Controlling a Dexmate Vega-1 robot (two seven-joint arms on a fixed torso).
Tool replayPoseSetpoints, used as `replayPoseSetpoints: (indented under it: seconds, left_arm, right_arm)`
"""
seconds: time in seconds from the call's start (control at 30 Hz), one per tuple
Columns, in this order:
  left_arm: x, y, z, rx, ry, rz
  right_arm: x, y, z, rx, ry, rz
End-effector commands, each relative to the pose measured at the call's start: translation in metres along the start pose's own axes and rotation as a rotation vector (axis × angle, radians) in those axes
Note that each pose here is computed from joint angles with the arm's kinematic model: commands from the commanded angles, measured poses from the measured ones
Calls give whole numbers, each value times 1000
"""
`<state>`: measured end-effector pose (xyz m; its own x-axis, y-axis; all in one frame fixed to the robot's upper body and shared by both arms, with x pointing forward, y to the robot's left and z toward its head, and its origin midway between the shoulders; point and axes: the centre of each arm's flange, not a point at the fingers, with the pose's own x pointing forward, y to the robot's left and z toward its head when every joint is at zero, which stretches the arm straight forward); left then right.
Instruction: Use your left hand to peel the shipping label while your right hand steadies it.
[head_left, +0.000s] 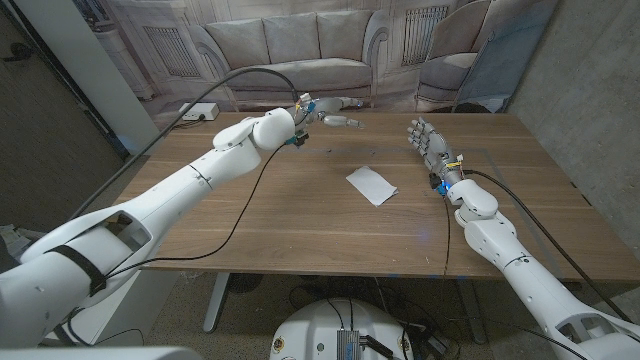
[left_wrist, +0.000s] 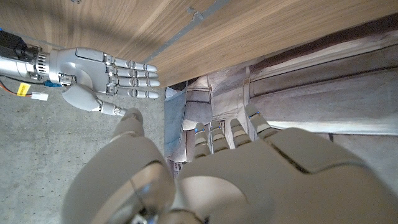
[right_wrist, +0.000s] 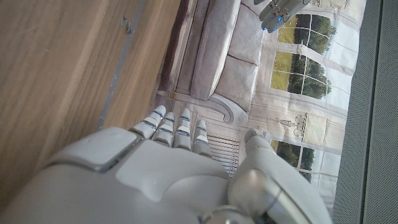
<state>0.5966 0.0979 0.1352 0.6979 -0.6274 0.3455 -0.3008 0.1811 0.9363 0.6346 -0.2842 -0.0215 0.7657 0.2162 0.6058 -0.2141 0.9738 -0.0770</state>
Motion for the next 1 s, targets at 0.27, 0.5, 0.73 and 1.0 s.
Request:
replayPoseSetpoints:
  seconds: [0.27, 0.5, 0.73, 1.0]
  left_arm:
    - [10, -2, 20, 235, 4, -24]
    - [17, -3, 27, 257, -9, -78]
    - [25, -6, 35, 336, 12, -158]
    - [29, -8, 44, 385, 5, -152]
  right_arm:
    - [-2, -1, -1, 5, -3, -1]
    - [-3, -1, -3, 13, -5, -3]
    - [-4, -1, -5, 20, -8, -2]
    - [-4, -1, -6, 26, -9, -1]
